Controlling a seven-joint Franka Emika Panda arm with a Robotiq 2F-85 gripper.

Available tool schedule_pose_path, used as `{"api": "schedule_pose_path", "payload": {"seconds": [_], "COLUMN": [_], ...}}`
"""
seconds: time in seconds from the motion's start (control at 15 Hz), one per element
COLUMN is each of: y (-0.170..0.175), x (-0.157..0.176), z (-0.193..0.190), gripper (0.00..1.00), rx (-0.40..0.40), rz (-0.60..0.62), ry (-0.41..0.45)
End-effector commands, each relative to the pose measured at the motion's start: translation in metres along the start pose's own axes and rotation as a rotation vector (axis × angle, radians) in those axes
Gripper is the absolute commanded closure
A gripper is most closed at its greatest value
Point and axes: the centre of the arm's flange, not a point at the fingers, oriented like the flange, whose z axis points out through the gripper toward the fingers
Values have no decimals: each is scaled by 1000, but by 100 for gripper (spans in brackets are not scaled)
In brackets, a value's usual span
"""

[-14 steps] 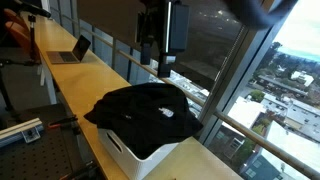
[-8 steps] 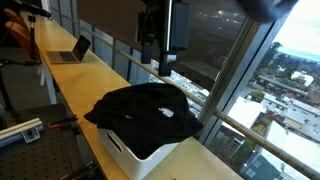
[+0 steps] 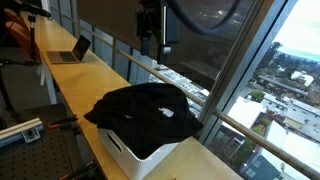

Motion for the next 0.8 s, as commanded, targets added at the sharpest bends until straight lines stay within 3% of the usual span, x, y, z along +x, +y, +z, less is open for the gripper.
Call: {"api": "schedule_pose_path", "payload": {"seconds": [0.0,0.27,0.53,0.73], "y": [-75,-147,-163,-159], "x": [42,62,72,65], "z": [-1,42,109,153], "gripper": [0,0,0,0], "rx": [77,146,77,-39], "rz": [-47,-79,-123,-166], "ry": [93,137,140,117]}}
